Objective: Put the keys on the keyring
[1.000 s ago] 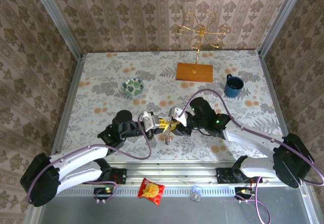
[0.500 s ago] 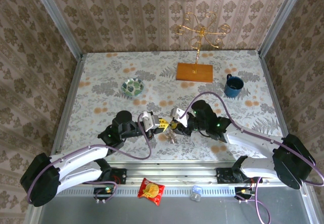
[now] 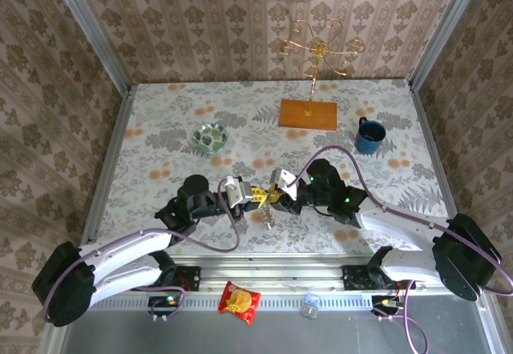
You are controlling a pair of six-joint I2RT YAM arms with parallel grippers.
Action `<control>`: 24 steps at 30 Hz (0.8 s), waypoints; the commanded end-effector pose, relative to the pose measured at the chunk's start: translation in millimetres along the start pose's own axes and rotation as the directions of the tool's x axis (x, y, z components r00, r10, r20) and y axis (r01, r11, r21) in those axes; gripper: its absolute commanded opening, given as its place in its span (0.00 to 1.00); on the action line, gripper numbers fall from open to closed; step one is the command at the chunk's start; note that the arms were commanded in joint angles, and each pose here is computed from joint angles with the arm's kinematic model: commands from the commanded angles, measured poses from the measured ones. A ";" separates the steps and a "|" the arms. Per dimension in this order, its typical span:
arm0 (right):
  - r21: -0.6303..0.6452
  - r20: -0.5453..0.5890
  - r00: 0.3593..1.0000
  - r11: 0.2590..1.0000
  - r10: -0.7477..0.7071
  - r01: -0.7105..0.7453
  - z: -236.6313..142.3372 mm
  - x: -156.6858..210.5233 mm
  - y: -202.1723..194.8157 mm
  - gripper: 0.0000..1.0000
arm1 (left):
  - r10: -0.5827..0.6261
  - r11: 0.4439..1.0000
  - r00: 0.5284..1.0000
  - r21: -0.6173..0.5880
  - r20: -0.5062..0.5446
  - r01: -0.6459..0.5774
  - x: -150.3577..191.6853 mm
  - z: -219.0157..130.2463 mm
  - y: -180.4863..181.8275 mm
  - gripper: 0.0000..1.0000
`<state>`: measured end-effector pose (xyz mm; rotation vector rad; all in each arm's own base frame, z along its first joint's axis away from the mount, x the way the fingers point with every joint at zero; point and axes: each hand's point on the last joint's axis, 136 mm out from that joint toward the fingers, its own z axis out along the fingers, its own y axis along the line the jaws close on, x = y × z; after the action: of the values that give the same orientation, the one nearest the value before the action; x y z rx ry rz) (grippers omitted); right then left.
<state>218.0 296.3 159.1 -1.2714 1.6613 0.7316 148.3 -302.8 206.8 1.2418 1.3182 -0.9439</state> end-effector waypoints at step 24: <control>0.065 -0.021 0.994 0.992 -0.107 0.108 -40.6 -37.3 -4.8 0.00 | 0.034 0.999 0.998 -0.024 -0.050 -0.036 -0.3 -3.2 3.0 0.08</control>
<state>210.7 279.1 186.6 -1.3172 1.6450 0.6357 150.8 -298.8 203.6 1.2555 1.3416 -0.8950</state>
